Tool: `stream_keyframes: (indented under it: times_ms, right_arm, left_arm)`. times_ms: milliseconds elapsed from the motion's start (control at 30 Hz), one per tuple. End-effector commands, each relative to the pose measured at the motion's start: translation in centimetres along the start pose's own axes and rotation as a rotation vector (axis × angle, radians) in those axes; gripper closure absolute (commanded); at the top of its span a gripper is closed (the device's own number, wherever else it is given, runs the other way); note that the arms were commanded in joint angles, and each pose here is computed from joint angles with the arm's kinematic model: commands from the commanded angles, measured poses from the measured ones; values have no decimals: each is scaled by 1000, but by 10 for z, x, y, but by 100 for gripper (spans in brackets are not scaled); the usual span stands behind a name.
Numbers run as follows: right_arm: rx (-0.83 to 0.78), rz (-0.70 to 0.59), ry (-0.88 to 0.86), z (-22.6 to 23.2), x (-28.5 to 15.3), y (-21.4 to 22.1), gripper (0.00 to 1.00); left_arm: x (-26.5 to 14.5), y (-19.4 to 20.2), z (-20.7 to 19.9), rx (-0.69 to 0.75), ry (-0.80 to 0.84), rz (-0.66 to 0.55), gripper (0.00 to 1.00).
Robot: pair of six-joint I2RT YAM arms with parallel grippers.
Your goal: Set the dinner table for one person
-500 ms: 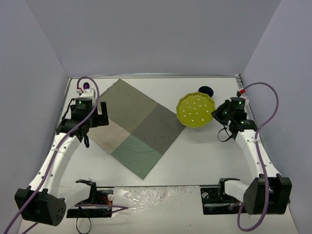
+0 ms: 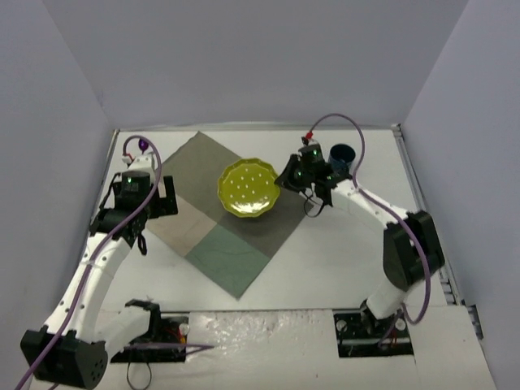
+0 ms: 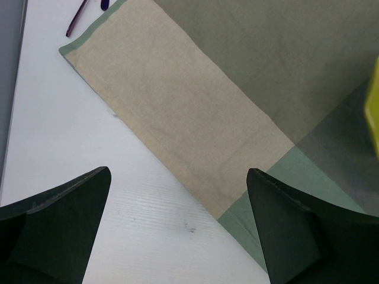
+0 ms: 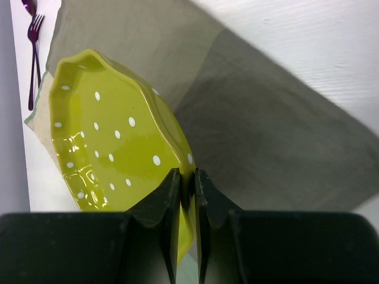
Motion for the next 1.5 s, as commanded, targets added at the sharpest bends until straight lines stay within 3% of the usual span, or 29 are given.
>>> stream_keyframes:
  times_ms: [0,567,1033,1467]
  right_arm:
    - [34,-70,-317,80,13,-18,100]
    - [57,74,-358,108,90,25,100]
    - [102,173,-367,101,103,52,100]
    - [101,207,-271,71,122,71,100]
  left_arm:
    - [-8,-13,10,-35,-64,-82,3]
    - [-8,-11,12,-43,-80,-73,3]
    - [-6,-11,14,-54,-76,-69,3]
    - [-6,-12,15,-60,-76,-71,3]
Point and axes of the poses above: each gripper's point midway between its finger pads, its own x axis out along the fingers, its own z axis along the line the jaws close on, y = z × x, the point moved 8 cm from there along -x, back along the fingers, and after that the axes turned 15 degrees about x, right-handed, at the moved point
